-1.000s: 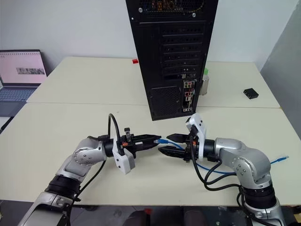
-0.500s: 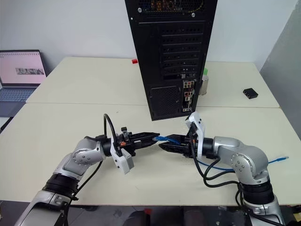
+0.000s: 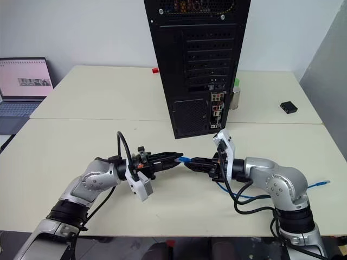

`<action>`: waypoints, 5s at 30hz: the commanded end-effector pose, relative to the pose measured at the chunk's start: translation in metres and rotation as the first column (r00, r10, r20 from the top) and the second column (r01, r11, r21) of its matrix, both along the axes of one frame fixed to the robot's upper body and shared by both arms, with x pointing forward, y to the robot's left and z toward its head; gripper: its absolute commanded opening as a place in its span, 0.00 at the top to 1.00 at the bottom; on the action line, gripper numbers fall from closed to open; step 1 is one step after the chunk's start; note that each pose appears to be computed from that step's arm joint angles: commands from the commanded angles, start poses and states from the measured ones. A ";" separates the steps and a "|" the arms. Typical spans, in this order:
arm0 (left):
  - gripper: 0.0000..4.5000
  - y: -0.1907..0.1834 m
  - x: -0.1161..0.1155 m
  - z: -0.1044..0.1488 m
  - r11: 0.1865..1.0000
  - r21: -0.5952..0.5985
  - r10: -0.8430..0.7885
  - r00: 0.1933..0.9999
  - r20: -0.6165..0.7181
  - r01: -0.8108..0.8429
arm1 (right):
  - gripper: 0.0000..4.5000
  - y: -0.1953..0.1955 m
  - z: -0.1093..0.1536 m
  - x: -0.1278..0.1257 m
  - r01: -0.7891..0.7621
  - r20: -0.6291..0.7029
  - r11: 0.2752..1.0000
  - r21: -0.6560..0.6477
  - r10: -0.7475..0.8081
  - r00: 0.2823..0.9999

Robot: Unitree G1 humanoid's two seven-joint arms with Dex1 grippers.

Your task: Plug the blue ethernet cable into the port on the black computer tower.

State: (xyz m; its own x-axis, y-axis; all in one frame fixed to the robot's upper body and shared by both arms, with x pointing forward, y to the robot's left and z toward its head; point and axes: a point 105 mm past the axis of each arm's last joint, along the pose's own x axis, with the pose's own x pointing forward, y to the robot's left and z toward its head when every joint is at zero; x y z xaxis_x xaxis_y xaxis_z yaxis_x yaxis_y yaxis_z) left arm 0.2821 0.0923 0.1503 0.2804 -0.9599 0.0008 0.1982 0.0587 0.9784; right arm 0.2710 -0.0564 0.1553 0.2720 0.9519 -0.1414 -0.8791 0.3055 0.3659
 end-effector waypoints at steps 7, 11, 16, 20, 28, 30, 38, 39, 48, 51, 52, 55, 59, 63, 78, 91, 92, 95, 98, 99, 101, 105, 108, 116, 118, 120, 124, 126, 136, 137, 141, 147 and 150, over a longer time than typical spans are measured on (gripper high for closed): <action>0.63 -0.004 -0.006 0.002 0.999 -0.028 -0.040 0.998 -0.045 0.039 | 1.00 0.003 0.014 -0.004 -0.030 0.048 0.999 0.028 0.028 0.998; 0.44 0.000 -0.002 -0.005 1.000 -0.021 -0.012 0.994 -0.108 0.010 | 1.00 0.001 0.013 -0.003 -0.022 0.054 1.000 0.017 0.021 0.998; 0.22 0.007 0.004 -0.005 0.996 -0.055 0.052 0.977 -0.208 -0.065 | 1.00 -0.008 0.017 -0.001 0.019 0.081 1.000 0.021 -0.021 0.997; 0.22 0.014 0.009 -0.007 0.974 -0.140 0.111 0.911 -0.398 -0.179 | 1.00 -0.022 0.024 0.010 0.149 0.170 0.989 0.003 -0.147 0.974; 0.22 0.006 0.016 -0.002 0.857 -0.280 0.093 0.664 -0.742 -0.432 | 1.00 -0.045 0.032 0.049 0.577 0.352 0.816 -0.020 -0.535 0.768; 0.22 -0.001 0.015 0.002 0.840 -0.298 0.072 0.638 -0.767 -0.453 | 1.00 -0.048 0.030 0.056 0.660 0.343 0.751 -0.006 -0.618 0.707; 0.22 -0.004 0.028 0.015 0.722 -0.337 0.065 0.544 -0.836 -0.604 | 1.00 -0.039 0.038 0.067 0.810 0.336 0.580 0.084 -0.782 0.525; 0.22 -0.003 0.029 0.014 0.712 -0.328 0.080 0.535 -0.841 -0.621 | 1.00 -0.037 0.039 0.068 0.821 0.337 0.563 0.094 -0.794 0.506; 0.22 0.009 0.040 0.016 0.623 -0.316 0.142 0.501 -0.854 -0.715 | 1.00 -0.016 0.054 0.083 0.883 0.292 0.428 0.193 -0.884 0.365; 0.22 0.004 0.038 0.020 0.631 -0.318 0.133 0.503 -0.854 -0.708 | 1.00 -0.018 0.053 0.087 0.896 0.293 0.396 0.202 -0.897 0.330; 0.22 0.003 0.038 0.021 0.636 -0.319 0.132 0.506 -0.852 -0.703 | 1.00 -0.020 0.052 0.088 0.901 0.289 0.383 0.204 -0.903 0.319; 0.22 -0.002 0.036 0.024 0.648 -0.319 0.123 0.508 -0.852 -0.692 | 1.00 -0.023 0.049 0.091 0.906 0.268 0.374 0.198 -0.910 0.317; 0.22 -0.008 0.034 0.027 0.660 -0.319 0.115 0.511 -0.852 -0.680 | 1.00 -0.023 0.046 0.090 0.908 0.267 0.376 0.185 -0.909 0.322; 0.22 -0.009 0.035 0.029 0.655 -0.319 0.121 0.512 -0.851 -0.685 | 1.00 -0.021 0.043 0.089 0.910 0.257 0.373 0.180 -0.911 0.322; 0.22 -0.020 0.033 0.031 0.696 -0.311 0.119 0.532 -0.838 -0.647 | 1.00 -0.026 0.034 0.083 0.935 0.218 0.317 0.160 -0.935 0.280; 0.22 -0.008 0.036 0.023 0.682 -0.283 0.169 0.521 -0.836 -0.675 | 1.00 -0.011 0.042 0.087 0.911 0.241 0.376 0.172 -0.912 0.331; 0.22 -0.006 0.036 0.022 0.681 -0.280 0.175 0.521 -0.835 -0.676 | 1.00 -0.010 0.043 0.088 0.909 0.243 0.380 0.174 -0.911 0.334; 0.22 -0.004 0.035 0.020 0.677 -0.276 0.181 0.517 -0.837 -0.683 | 1.00 -0.007 0.045 0.088 0.904 0.251 0.389 0.179 -0.906 0.340; 0.22 -0.004 0.035 0.020 0.675 -0.276 0.182 0.517 -0.836 -0.684 | 1.00 -0.006 0.045 0.088 0.902 0.252 0.393 0.179 -0.905 0.344; 0.22 -0.004 0.036 0.020 0.674 -0.277 0.182 0.518 -0.836 -0.685 | 1.00 -0.005 0.045 0.088 0.901 0.253 0.395 0.180 -0.904 0.346; 0.22 -0.004 0.036 0.020 0.673 -0.277 0.183 0.517 -0.836 -0.685 | 1.00 -0.004 0.046 0.089 0.899 0.257 0.399 0.181 -0.902 0.349; 0.22 -0.004 0.036 0.020 0.673 -0.278 0.181 0.517 -0.836 -0.685 | 1.00 -0.006 0.047 0.091 0.902 0.261 0.391 0.185 -0.904 0.338; 0.22 -0.005 0.036 0.019 0.675 -0.277 0.181 0.517 -0.837 -0.684 | 1.00 -0.007 0.049 0.093 0.904 0.264 0.384 0.188 -0.906 0.330; 0.22 -0.005 0.036 0.019 0.678 -0.274 0.182 0.517 -0.837 -0.682 | 1.00 -0.010 0.049 0.095 0.909 0.265 0.371 0.189 -0.911 0.317; 0.22 -0.006 0.036 0.019 0.679 -0.274 0.181 0.517 -0.837 -0.681 | 1.00 -0.011 0.047 0.095 0.912 0.261 0.367 0.183 -0.912 0.315; 0.22 -0.006 0.036 0.019 0.679 -0.274 0.180 0.517 -0.837 -0.681 | 1.00 -0.011 0.046 0.095 0.913 0.260 0.366 0.179 -0.913 0.315; 0.22 -0.006 0.036 0.019 0.681 -0.274 0.180 0.518 -0.836 -0.679 | 1.00 -0.011 0.046 0.094 0.914 0.261 0.362 0.181 -0.914 0.310; 0.22 -0.006 0.036 0.019 0.681 -0.274 0.180 0.518 -0.836 -0.679 | 1.00 -0.012 0.047 0.094 0.916 0.263 0.356 0.185 -0.916 0.303; 0.22 -0.007 0.036 0.019 0.682 -0.275 0.178 0.518 -0.836 -0.677 | 1.00 -0.014 0.041 0.095 0.922 0.267 0.350 0.163 -0.916 0.300; 0.22 -0.007 0.036 0.019 0.682 -0.275 0.178 0.519 -0.836 -0.678 | 1.00 -0.014 0.041 0.095 0.923 0.270 0.350 0.161 -0.915 0.300; 0.22 -0.007 0.036 0.019 0.682 -0.275 0.179 0.519 -0.836 -0.678 | 1.00 -0.014 0.039 0.096 0.922 0.287 0.356 0.151 -0.908 0.304; 0.22 -0.007 0.036 0.020 0.681 -0.278 0.178 0.521 -0.835 -0.677 | 1.00 -0.011 0.039 0.096 0.916 0.310 0.374 0.147 -0.896 0.317; 0.22 -0.008 0.036 0.020 0.681 -0.279 0.177 0.521 -0.835 -0.677 | 1.00 -0.010 0.040 0.098 0.913 0.318 0.380 0.149 -0.893 0.320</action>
State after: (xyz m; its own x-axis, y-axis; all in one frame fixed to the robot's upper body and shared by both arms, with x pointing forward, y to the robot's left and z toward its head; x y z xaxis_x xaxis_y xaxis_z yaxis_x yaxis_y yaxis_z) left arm 0.3203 0.0871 0.1574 0.8052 -0.5928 -0.0149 0.5765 0.7767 0.2537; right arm 0.3691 -0.0690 0.1792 0.9966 0.0770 0.0298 -0.0800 0.9894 0.1213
